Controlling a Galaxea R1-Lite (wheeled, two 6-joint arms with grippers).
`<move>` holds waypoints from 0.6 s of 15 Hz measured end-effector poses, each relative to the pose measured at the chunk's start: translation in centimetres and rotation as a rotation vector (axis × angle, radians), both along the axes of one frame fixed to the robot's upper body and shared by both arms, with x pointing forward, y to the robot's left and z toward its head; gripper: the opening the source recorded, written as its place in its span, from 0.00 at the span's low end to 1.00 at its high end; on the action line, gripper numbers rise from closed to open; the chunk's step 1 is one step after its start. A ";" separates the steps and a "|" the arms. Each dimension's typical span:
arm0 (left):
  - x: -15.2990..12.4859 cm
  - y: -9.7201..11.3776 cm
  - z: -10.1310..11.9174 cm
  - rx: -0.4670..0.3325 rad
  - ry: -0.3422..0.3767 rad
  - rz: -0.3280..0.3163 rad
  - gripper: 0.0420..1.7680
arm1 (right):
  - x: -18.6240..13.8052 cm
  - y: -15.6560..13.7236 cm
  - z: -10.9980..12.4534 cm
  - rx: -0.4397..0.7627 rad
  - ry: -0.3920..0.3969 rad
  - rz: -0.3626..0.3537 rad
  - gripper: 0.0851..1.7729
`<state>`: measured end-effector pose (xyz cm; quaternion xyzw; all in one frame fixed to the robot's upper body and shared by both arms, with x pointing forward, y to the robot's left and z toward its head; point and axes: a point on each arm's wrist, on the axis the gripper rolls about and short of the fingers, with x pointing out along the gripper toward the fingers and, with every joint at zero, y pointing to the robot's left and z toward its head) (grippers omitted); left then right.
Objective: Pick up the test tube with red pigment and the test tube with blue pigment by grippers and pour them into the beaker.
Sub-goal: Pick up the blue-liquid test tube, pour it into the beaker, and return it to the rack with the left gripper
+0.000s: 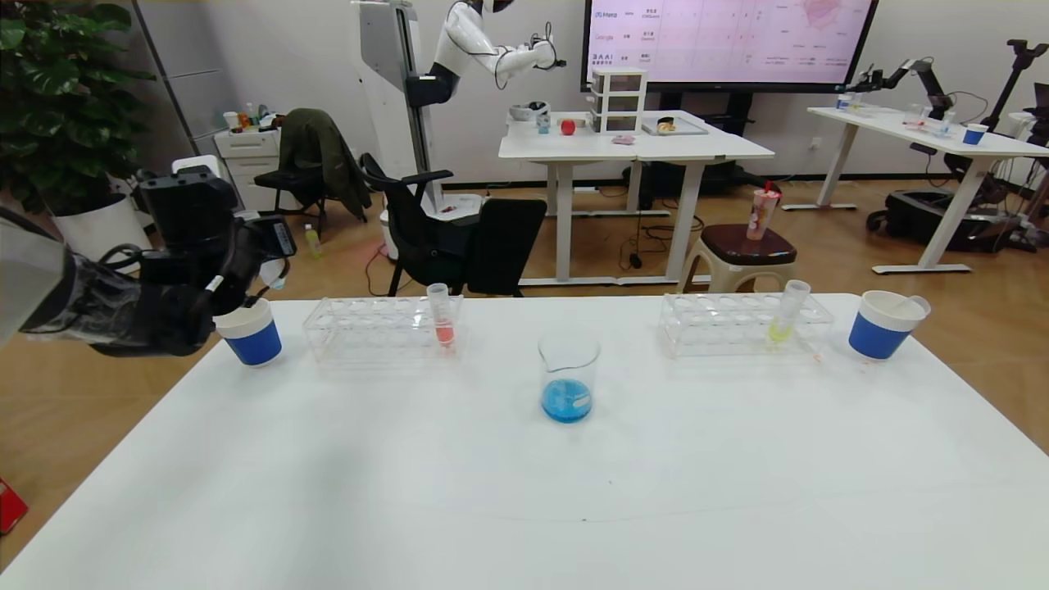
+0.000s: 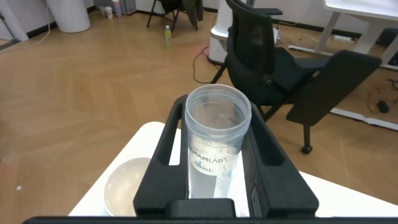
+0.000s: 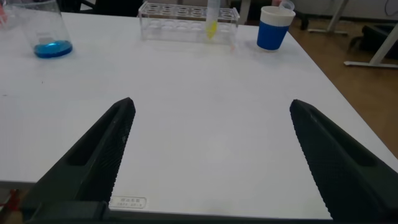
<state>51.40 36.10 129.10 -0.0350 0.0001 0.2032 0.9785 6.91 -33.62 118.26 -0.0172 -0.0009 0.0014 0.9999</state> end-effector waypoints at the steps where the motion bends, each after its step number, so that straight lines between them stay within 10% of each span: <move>1: 0.3 1.2 -0.1 -0.003 -0.004 0.012 0.27 | 0.0 0.0 0.0 0.000 0.000 0.000 0.98; 9: 3.6 6.0 -3.7 -0.001 0.016 0.099 0.27 | 0.0 0.0 0.0 0.000 0.000 0.000 0.98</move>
